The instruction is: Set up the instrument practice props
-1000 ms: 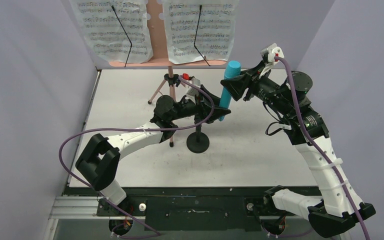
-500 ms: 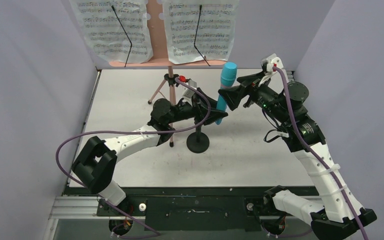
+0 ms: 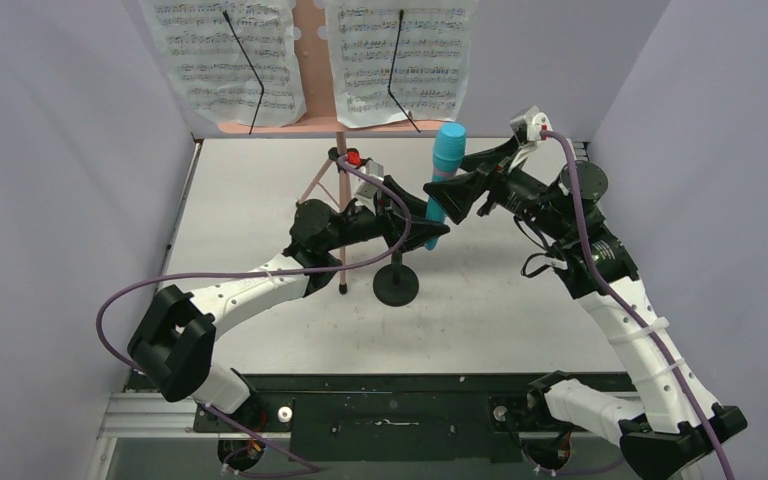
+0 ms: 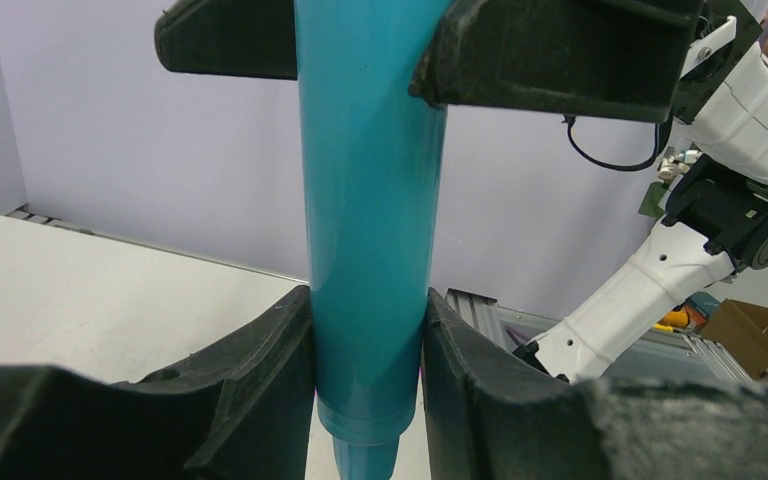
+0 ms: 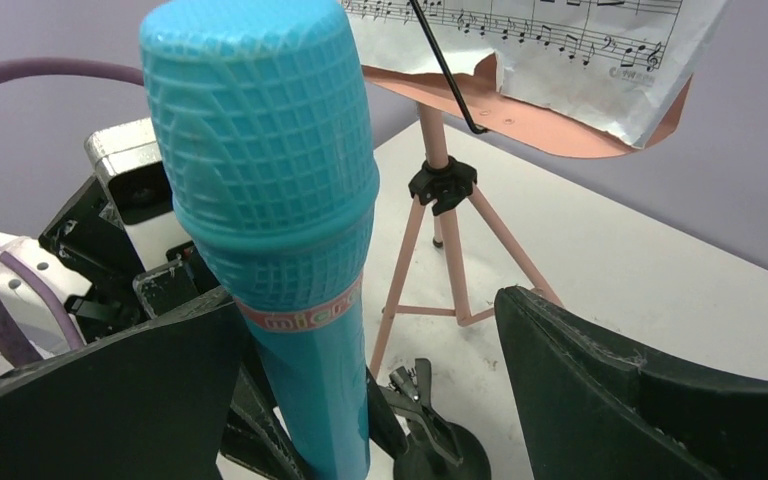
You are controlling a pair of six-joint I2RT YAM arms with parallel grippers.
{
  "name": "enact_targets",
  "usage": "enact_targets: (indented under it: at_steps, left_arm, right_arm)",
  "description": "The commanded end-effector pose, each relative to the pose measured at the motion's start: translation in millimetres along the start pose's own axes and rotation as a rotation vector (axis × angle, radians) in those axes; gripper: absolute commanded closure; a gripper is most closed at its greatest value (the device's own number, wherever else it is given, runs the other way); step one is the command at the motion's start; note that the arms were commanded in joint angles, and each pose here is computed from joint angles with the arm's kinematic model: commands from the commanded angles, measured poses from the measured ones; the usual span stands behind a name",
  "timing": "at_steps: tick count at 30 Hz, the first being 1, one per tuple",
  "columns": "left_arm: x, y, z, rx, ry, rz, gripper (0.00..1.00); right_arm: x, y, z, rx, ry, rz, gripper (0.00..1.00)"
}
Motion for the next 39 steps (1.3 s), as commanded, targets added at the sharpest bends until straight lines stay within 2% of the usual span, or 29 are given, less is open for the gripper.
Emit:
enact_targets:
  at_steps: [1, 7, 13, 16, 18, 20, 25, 26, 27, 34, 39]
  left_arm:
    - [-9, 24, 2, -0.057, -0.012, 0.059, 1.00]
    - [-10, 27, 3, -0.053, -0.019, 0.064, 1.00]
    - [-8, 25, 2, -0.047, -0.007, 0.065, 1.00]
    - [-7, 25, -1, -0.050, 0.022, 0.071, 1.00]
    - [-5, 25, -3, -0.053, 0.048, 0.078, 0.97]
    - [-3, 26, -5, -0.047, 0.068, 0.090, 0.85]
    - [-1, 28, -12, 0.002, 0.120, 0.153, 0.23]
    - [0, 29, -14, 0.014, 0.141, 0.169, 0.06]
    - [2, 31, -17, 0.018, 0.168, 0.186, 0.02]
    - [11, 40, -36, 0.019, 0.244, 0.236, 0.04]
    - [17, 38, -44, 0.089, 0.284, 0.300, 0.04]
  right_arm:
    - [4, 18, 9, -0.095, 0.057, 0.003, 0.10]
    - [3, 18, 18, -0.086, 0.096, 0.036, 0.37]
    - [3, 19, 16, -0.093, 0.086, 0.029, 0.81]
    - [3, 19, 14, -0.095, 0.077, 0.015, 0.93]
    - [3, 20, 13, -0.097, 0.068, 0.000, 0.95]
    - [2, 20, 13, -0.100, 0.062, -0.015, 0.95]
    - [-2, 20, 14, -0.106, 0.039, -0.060, 0.95]
    - [-3, 20, 14, -0.107, 0.030, -0.066, 0.95]
    - [-4, 20, 14, -0.110, 0.023, -0.073, 0.95]
    - [-9, 18, 11, -0.111, -0.038, -0.105, 0.95]
    - [-15, 11, 9, -0.097, -0.090, -0.116, 0.95]
Point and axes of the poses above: each gripper's point midway between its finger pads, its own z axis out along the fingers, its own x axis along the line the jaws close on, y = z × x, the point moved 10 cm from there along -z, back along the fingers, and after that the axes turned 2 degrees about z, right-handed, at the moved point
